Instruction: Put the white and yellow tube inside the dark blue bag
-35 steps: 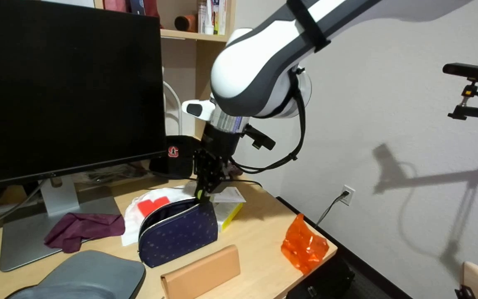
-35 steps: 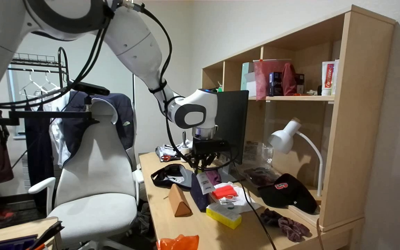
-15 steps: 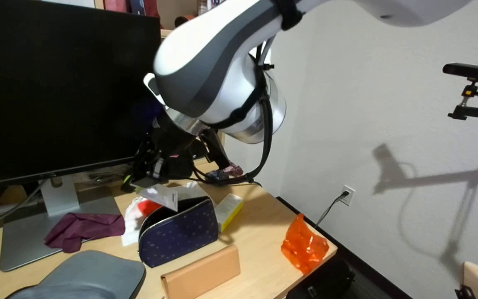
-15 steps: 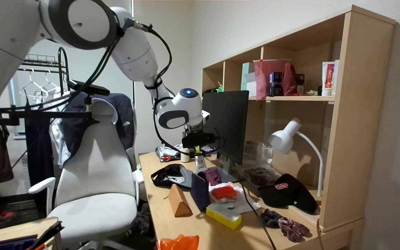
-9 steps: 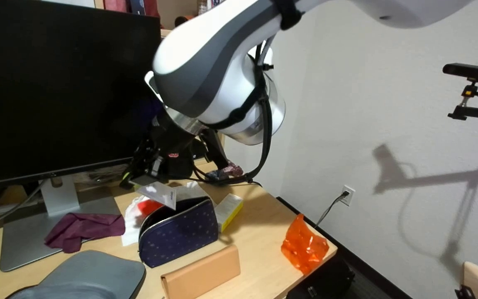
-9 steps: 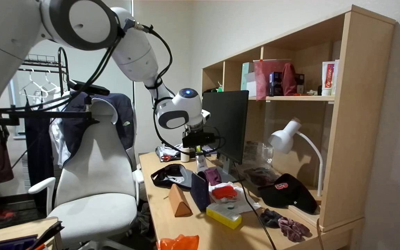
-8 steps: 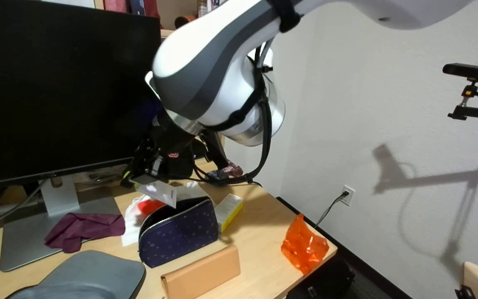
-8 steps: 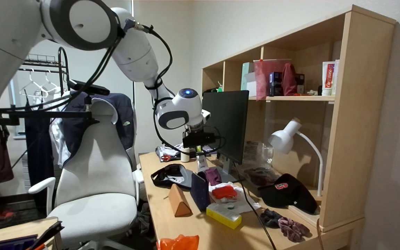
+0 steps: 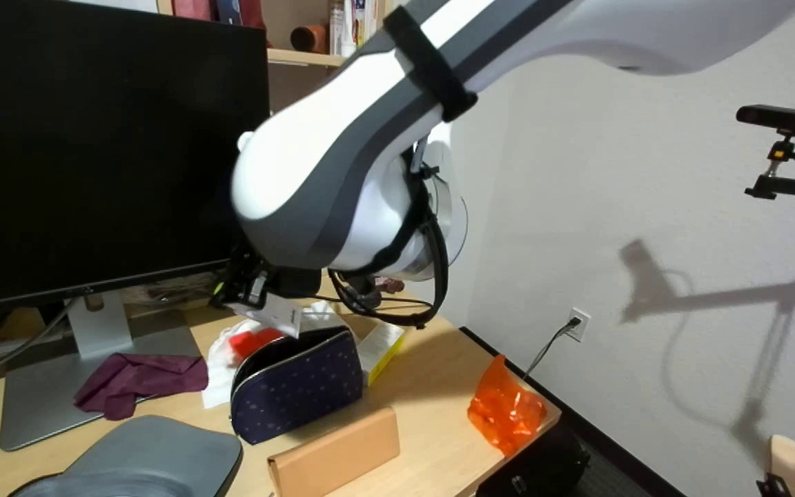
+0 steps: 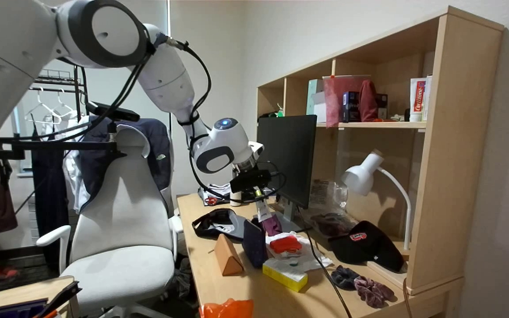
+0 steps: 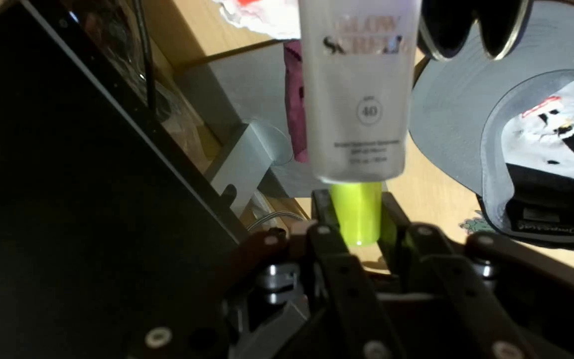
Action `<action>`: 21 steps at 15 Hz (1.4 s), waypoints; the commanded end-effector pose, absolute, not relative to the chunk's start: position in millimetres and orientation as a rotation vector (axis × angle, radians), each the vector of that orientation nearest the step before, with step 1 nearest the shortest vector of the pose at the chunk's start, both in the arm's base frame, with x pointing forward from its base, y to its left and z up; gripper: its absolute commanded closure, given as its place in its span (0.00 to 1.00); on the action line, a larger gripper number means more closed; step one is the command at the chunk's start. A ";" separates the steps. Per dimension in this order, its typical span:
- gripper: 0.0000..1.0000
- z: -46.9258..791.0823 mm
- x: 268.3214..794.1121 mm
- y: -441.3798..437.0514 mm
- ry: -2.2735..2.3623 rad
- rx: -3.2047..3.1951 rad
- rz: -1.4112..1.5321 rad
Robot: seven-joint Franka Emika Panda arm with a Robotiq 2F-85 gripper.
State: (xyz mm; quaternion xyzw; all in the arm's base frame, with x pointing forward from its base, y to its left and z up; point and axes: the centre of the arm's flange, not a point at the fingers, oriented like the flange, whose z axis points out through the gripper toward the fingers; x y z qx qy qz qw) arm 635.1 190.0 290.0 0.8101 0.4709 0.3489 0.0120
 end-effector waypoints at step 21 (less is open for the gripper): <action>0.04 296.5 596.5 176.9 1.242 2.913 0.524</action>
